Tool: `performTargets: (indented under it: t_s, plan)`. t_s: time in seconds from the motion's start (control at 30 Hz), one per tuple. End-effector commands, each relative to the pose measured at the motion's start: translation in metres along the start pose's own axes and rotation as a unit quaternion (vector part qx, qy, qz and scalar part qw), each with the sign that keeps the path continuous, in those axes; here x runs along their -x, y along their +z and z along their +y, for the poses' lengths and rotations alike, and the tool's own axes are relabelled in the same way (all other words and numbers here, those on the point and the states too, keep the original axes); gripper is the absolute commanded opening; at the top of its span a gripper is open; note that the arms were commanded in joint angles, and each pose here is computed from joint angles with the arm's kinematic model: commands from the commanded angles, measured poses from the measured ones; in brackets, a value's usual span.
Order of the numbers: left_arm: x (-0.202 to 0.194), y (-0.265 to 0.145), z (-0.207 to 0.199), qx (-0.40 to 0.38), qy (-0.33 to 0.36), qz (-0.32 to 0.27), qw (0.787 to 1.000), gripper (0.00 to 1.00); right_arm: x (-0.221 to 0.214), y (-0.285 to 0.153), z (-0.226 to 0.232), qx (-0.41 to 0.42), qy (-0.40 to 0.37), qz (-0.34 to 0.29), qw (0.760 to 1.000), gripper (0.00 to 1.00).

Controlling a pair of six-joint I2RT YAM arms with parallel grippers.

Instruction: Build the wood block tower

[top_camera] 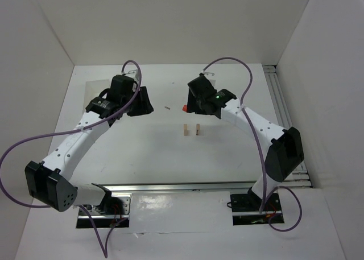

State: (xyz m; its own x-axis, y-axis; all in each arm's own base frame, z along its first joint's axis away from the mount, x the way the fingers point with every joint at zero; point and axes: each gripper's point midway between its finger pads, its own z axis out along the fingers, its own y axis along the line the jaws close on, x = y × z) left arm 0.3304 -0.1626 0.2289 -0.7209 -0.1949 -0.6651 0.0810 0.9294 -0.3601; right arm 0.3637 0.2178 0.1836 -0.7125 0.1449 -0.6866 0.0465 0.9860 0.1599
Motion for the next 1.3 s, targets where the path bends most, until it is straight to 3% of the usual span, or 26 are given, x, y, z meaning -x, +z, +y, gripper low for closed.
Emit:
performTargets:
  t_s: [0.0,0.27,0.83,1.1,1.27]
  plan:
    - [0.014,-0.012,0.003,0.002,0.006,-0.025,1.000,0.57,-0.009,-0.011,0.010,-0.015,0.014,0.010,1.000,0.51]
    - [0.015,-0.016,0.007,0.003,0.008,-0.031,0.999,0.57,-0.028,-0.008,0.030,-0.036,0.015,0.008,0.999,0.51]
    - [0.005,-0.015,0.014,0.007,0.004,-0.021,1.000,0.57,-0.047,0.003,0.024,-0.052,-0.010,0.039,0.998,0.51]
    - [-0.050,0.041,-0.011,-0.058,-0.053,0.073,0.994,0.55,-0.009,-0.018,-0.007,-0.062,0.018,-0.004,0.998,0.51]
    - [-0.081,0.091,-0.026,-0.063,-0.080,0.122,0.987,0.35,0.001,-0.031,-0.041,-0.074,0.040,-0.015,0.996,0.51]
